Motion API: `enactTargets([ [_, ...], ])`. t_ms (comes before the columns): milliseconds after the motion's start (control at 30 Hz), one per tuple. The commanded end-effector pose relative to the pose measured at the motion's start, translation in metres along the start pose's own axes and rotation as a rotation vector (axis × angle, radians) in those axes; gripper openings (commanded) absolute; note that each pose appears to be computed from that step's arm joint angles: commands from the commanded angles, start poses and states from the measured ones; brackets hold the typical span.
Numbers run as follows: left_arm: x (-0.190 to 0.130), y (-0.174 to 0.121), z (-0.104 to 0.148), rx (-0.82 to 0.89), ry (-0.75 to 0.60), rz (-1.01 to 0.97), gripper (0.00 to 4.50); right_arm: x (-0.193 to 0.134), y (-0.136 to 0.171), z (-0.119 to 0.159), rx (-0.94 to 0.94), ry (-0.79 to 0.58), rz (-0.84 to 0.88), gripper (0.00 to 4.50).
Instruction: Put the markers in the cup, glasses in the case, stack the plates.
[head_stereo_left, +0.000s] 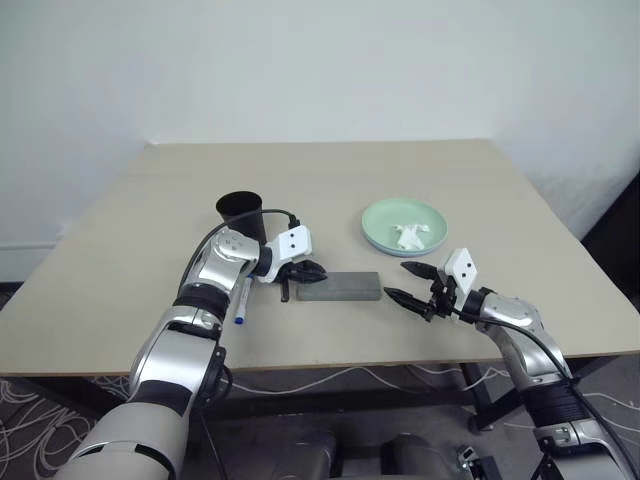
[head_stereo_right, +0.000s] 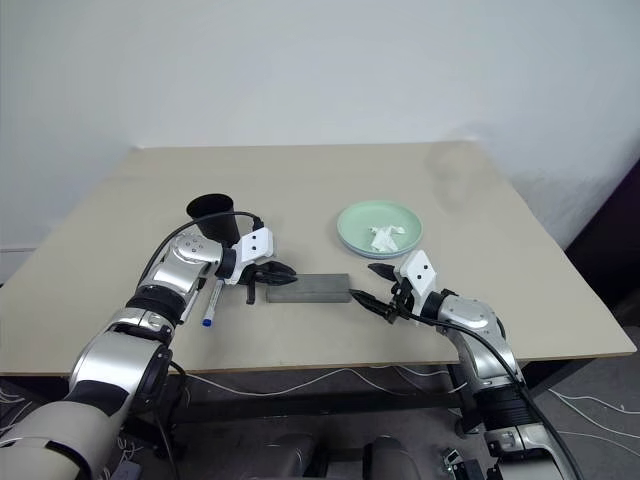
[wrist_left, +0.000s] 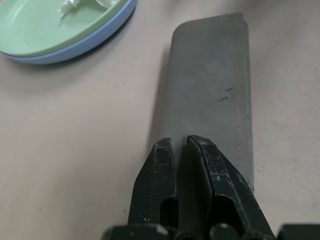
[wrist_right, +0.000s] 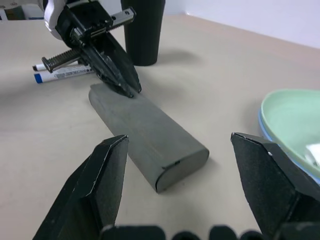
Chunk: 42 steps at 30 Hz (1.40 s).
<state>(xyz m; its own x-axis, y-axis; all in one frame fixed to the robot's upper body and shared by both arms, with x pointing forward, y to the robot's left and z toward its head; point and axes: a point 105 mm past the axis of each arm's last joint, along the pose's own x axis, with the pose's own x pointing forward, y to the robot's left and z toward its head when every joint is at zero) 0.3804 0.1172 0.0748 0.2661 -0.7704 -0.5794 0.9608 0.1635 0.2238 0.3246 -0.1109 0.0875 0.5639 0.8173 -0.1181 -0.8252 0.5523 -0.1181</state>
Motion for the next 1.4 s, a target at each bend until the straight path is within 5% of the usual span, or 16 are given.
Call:
enactTargets([
  [33, -0.002, -0.003, -0.002, -0.011, 0.004, -0.004, 0.53, 0.000, -0.004, 0.015, -0.033, -0.047, 0.000, 3.56],
  [400, -0.033, 0.025, 0.018, -0.219, -0.189, 0.370, 0.53, -0.003, -0.002, 0.017, -0.038, -0.049, 0.002, 3.56],
  [700, -0.064, 0.021, -0.016, -0.596, -0.087, 0.859, 0.53, -0.002, -0.002, 0.016, -0.032, -0.039, 0.027, 3.56],
  [933, -0.067, 0.006, -0.027, -0.790, 0.020, 1.068, 2.78, 0.004, -0.001, 0.016, -0.032, -0.033, 0.064, 3.56],
  [1400, -0.074, 0.012, -0.047, -0.906, 0.127, 1.204, 2.78, 0.000, -0.001, 0.012, -0.026, -0.023, 0.048, 3.56],
])
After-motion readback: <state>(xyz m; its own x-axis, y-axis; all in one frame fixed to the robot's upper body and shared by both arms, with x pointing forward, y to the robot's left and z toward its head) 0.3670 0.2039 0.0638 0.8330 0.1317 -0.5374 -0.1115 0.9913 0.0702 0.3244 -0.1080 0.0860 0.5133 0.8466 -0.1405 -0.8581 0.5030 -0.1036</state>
